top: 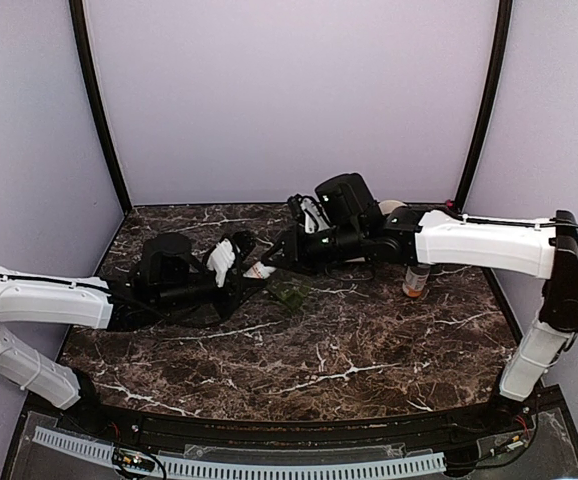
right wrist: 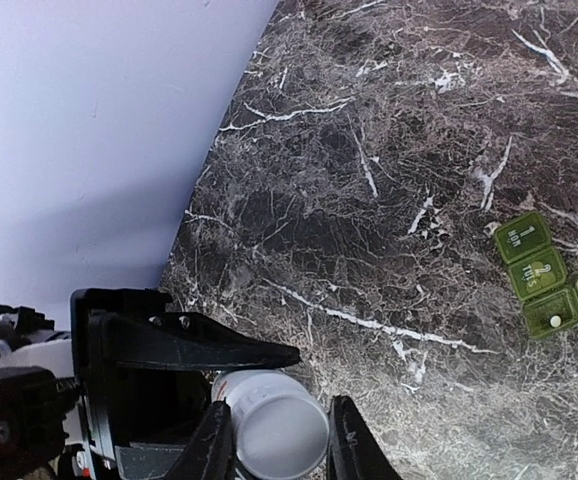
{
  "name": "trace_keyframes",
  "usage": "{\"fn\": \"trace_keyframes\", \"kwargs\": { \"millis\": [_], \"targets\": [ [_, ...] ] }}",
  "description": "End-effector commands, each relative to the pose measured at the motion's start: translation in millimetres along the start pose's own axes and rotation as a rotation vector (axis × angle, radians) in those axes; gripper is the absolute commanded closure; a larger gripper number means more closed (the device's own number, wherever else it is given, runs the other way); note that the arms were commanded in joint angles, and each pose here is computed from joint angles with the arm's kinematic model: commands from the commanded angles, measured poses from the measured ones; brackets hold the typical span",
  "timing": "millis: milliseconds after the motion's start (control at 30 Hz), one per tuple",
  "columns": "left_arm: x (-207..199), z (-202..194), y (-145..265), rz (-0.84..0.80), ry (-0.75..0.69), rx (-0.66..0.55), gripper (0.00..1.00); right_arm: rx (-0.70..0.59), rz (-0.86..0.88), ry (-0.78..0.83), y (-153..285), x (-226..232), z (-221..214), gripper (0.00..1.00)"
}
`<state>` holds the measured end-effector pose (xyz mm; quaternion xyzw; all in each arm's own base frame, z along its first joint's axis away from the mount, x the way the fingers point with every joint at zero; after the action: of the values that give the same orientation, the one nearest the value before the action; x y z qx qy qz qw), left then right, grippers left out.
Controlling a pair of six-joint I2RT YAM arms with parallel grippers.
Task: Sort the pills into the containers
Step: Screw the lid of the pill bottle onto the pill bottle.
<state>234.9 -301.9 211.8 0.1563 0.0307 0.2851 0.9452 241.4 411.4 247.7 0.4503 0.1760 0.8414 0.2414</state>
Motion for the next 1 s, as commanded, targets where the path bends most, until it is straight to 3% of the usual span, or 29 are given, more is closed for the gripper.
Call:
{"fn": "trace_keyframes", "kwargs": {
  "millis": [0,200,500,533,800,900,967],
  "targets": [
    [3.1,92.2,23.5,0.235,-0.209,-0.401,1.0,0.226,0.078,-0.148,-26.6,8.8,-48.7,1.0],
    [-5.5,94.6,25.8,0.384,-0.322,-0.465,1.0,0.238,0.086,-0.228,-33.5,5.2,-46.9,1.0],
    [-9.1,88.3,24.1,0.334,-0.255,-0.435,1.0,0.156,0.059,-0.172,-20.8,6.9,-31.5,1.0],
    [-9.2,87.5,24.4,0.328,-0.247,-0.429,1.0,0.14,0.062,-0.16,-17.5,8.3,-29.3,0.98],
    [-1.2,81.2,28.4,0.281,-0.148,-0.38,1.0,-0.002,0.046,-0.052,14.8,19.6,-8.9,0.49],
    [-0.2,79.0,29.6,0.261,-0.123,-0.365,1.0,-0.043,0.043,-0.015,24.5,22.6,-5.5,0.38],
    [0.2,77.4,29.8,0.245,-0.108,-0.354,1.0,-0.073,0.04,0.019,33.9,27.2,-2.8,0.36]
  ]
}}
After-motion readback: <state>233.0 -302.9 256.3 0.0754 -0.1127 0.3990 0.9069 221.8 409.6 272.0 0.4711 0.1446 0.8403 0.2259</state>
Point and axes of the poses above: each gripper's point midway between its finger pads, its own y axis back along the fingers, its own x axis along the line the jaws close on, z = x × y, the point moved 4 cm from there along y, back along the fingers, and after that the axes turned 4 degrees about y, right-handed, at the moved point
